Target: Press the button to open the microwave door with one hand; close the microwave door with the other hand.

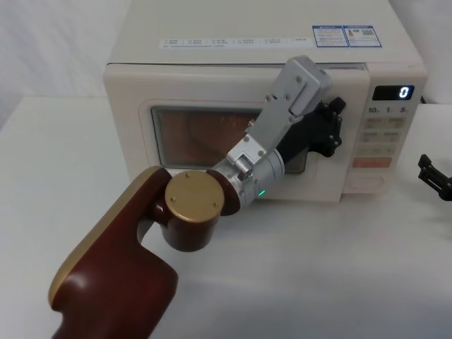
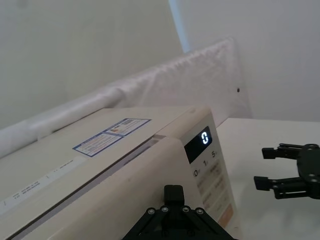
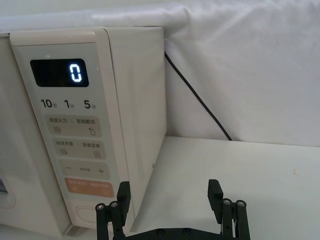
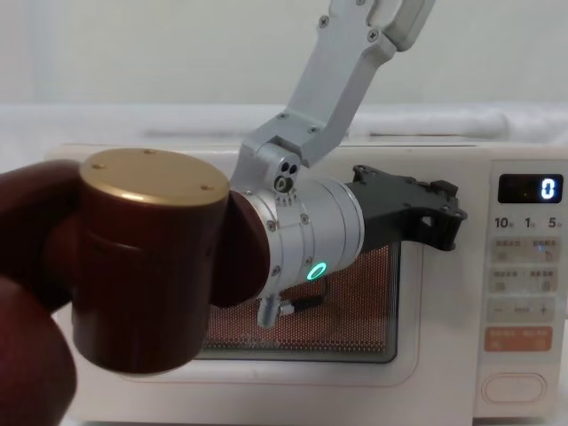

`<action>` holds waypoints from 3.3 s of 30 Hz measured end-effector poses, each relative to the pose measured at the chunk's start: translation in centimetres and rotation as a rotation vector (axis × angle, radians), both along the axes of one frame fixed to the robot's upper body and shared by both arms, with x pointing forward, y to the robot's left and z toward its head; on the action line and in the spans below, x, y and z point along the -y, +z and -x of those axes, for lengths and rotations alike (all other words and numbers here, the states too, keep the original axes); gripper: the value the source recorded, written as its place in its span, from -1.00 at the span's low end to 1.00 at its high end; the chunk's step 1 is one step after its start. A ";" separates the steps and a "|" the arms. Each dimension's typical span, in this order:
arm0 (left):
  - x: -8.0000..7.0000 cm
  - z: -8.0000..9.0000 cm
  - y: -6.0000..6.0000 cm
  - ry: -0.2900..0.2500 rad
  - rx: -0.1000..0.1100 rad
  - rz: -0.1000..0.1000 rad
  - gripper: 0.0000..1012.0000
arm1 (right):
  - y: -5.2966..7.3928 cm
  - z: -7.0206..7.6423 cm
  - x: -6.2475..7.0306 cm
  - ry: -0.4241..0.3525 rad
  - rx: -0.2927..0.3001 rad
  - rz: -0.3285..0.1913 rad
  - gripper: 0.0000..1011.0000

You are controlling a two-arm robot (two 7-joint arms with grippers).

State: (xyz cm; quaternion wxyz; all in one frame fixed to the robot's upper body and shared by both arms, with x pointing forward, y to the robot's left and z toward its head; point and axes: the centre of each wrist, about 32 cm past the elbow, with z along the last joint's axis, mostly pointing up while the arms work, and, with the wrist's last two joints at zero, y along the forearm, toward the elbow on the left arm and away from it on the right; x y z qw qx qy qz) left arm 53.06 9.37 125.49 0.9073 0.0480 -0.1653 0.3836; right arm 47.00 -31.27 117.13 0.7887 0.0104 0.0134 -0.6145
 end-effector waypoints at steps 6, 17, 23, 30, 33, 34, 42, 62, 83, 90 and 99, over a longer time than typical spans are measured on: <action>0.2 -0.5 -0.1 0.013 0.001 0.002 -1.00 | 0.0 0.0 0.0 0.000 0.000 0.000 0.98; 0.3 -1.3 0.3 0.032 0.013 0.010 -1.00 | 0.0 0.0 0.0 0.000 0.000 0.000 0.98; 0.3 -1.3 0.4 0.037 0.013 0.013 -1.00 | 0.0 0.0 0.0 0.000 0.000 0.000 0.98; 0.1 -0.6 0.6 0.025 -0.004 0.058 -1.00 | 0.0 0.0 0.0 0.000 0.000 0.000 0.98; -0.2 0.1 0.3 0.017 -0.022 0.070 -1.00 | 0.0 0.0 0.0 0.000 0.000 0.000 0.98; -0.3 0.3 0.2 0.016 -0.026 0.071 -1.00 | 0.0 0.0 0.0 0.000 0.000 0.000 0.98; -1.4 2.6 -1.1 0.023 -0.067 0.070 -1.00 | 0.0 0.0 0.0 0.000 0.000 0.000 0.98; -6.5 8.2 -3.9 0.247 -0.103 0.151 -1.00 | 0.0 0.0 0.0 0.000 0.000 0.000 0.98; -15.7 11.3 -5.6 0.628 -0.042 0.255 -1.00 | 0.0 0.0 0.0 0.000 0.000 0.000 0.98; -17.5 12.0 -6.7 0.690 -0.050 0.282 -1.00 | 0.0 0.0 0.0 0.000 0.000 0.000 0.98; -18.9 12.7 -8.0 0.738 -0.073 0.284 -1.00 | 0.0 0.0 0.0 0.000 0.000 0.000 0.98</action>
